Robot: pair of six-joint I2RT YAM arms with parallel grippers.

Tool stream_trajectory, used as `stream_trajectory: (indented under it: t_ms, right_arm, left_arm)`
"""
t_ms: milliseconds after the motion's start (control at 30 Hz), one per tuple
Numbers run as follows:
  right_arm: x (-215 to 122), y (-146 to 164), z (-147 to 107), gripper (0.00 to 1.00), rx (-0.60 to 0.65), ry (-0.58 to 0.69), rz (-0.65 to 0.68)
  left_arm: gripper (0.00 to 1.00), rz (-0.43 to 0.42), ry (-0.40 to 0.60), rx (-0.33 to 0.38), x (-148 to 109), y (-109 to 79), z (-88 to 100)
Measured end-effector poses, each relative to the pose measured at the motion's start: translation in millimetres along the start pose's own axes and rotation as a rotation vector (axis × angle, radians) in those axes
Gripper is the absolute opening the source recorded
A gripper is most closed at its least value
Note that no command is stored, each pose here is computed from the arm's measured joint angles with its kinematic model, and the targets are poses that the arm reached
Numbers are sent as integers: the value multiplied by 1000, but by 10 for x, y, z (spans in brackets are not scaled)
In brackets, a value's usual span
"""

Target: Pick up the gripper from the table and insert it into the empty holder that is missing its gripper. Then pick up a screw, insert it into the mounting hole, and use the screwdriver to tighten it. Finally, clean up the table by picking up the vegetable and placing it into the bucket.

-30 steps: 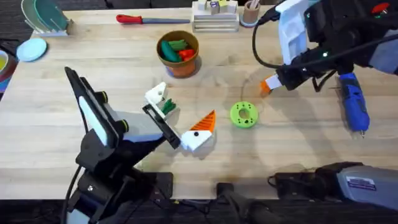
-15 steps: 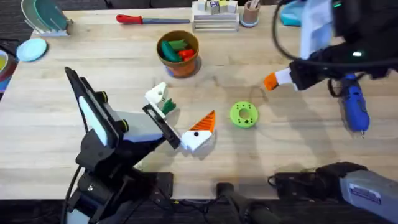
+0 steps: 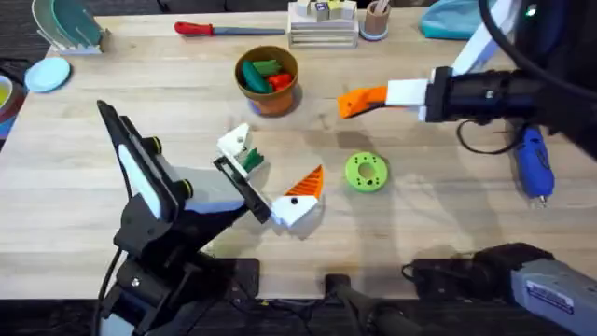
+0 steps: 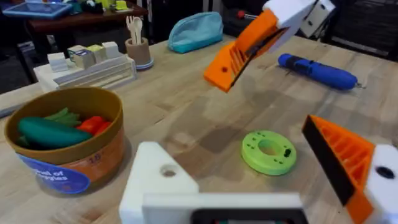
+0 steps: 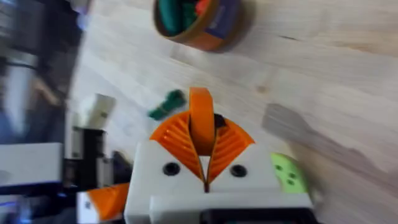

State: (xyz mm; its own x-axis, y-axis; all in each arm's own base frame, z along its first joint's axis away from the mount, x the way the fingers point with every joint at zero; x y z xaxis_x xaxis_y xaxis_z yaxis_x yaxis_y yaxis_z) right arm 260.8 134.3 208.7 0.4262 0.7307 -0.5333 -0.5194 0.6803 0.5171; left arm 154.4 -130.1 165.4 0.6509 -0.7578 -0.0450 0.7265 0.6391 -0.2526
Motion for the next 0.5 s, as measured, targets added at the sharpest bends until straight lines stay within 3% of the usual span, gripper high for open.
stream_trajectory:
  t_ms: [233,500]
  right_arm:
    - [271,63,-107,9,287,43,207]
    - [642,321,-84,9,369,142,473]
  left_arm:
    - [991,0,0,0,0,0,0]
    - [991,-17,4,0,0,-22,-5]
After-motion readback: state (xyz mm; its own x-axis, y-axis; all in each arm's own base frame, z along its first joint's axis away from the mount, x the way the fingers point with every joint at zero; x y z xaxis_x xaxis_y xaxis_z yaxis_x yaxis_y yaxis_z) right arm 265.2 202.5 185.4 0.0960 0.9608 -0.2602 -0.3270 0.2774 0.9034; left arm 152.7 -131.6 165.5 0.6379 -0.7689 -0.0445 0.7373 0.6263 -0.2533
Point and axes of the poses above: each hand's point on the last joint's axis, 136 mm out from that joint toward the fingers, its own x axis out along the fingers, its own y axis along the line the jaws close on, z = x × y, the point moved 4 cm from there along -x, back along the fingers, and after that the axes turned 11 degrees about -x, right-handed, at the moved point
